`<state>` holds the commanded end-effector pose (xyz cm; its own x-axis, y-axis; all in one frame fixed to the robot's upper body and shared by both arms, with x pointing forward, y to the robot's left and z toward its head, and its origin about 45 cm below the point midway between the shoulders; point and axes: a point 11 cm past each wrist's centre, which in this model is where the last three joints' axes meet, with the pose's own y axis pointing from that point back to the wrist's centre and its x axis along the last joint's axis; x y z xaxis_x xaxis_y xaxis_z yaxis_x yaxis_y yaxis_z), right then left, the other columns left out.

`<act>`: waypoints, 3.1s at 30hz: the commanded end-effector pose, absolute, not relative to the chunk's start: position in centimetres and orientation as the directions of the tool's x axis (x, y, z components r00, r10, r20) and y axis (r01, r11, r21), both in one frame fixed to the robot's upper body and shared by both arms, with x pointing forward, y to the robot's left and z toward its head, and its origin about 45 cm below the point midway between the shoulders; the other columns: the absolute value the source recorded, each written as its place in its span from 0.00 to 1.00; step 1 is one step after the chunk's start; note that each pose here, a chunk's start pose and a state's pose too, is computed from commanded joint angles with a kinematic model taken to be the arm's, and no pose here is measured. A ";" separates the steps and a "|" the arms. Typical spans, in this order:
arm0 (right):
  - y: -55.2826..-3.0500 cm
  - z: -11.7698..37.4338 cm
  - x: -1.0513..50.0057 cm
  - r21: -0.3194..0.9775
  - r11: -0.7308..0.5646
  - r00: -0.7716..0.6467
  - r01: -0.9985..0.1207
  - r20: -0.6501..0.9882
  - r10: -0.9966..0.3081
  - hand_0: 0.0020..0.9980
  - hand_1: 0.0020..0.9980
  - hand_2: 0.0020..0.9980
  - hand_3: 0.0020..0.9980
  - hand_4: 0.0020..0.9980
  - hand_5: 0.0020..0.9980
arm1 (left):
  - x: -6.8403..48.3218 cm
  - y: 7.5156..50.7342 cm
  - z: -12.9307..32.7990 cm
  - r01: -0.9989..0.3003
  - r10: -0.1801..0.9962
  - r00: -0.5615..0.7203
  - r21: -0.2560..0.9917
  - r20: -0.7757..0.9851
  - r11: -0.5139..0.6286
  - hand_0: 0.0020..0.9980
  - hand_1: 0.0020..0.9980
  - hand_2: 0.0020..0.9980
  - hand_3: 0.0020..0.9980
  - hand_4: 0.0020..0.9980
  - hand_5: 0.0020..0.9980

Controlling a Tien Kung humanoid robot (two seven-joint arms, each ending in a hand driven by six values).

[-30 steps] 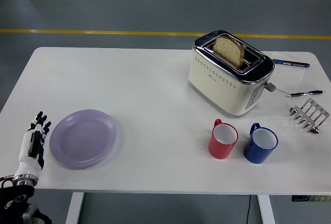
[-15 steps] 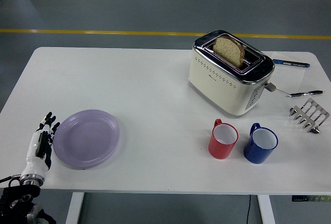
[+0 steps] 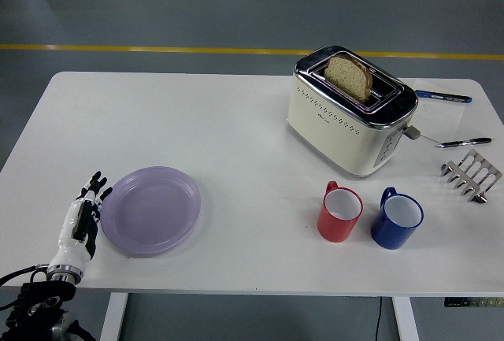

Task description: Push plate across desktop,pick up the break from the machine,place the break in the plate

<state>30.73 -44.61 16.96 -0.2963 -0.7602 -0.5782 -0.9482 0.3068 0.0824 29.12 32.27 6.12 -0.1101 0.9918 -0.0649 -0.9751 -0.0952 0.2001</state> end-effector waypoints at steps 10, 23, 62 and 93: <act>-44.5 17.0 30.8 0.082 0.303 -0.293 -0.949 -0.579 -0.761 0.67 0.61 0.64 0.63 0.45 0.41 | 29.4 29.7 6.0 -0.978 0.993 -0.037 0.208 -0.110 -0.013 0.94 0.93 0.99 1.00 0.51 1.00; -44.4 16.9 30.9 0.083 0.301 -0.291 -0.950 -0.580 -0.761 0.67 0.61 0.64 0.63 0.45 0.41 | 29.8 27.5 6.3 -0.974 0.990 0.054 0.209 -0.134 0.082 0.93 0.92 0.99 0.99 0.51 1.00; -43.5 16.6 31.2 0.090 0.285 -0.282 -0.954 -0.587 -0.759 0.67 0.61 0.64 0.63 0.44 0.41 | 30.8 20.4 6.3 -0.922 0.932 0.256 0.224 -0.256 0.315 0.91 0.90 0.98 0.98 0.51 1.00; -43.2 21.3 34.2 -0.016 0.235 -0.205 -0.972 -0.430 -0.879 0.67 0.62 0.64 0.63 0.45 0.41 | 31.4 22.8 7.8 -0.959 0.981 0.145 0.223 -0.132 0.172 0.84 0.83 0.87 0.86 0.51 1.00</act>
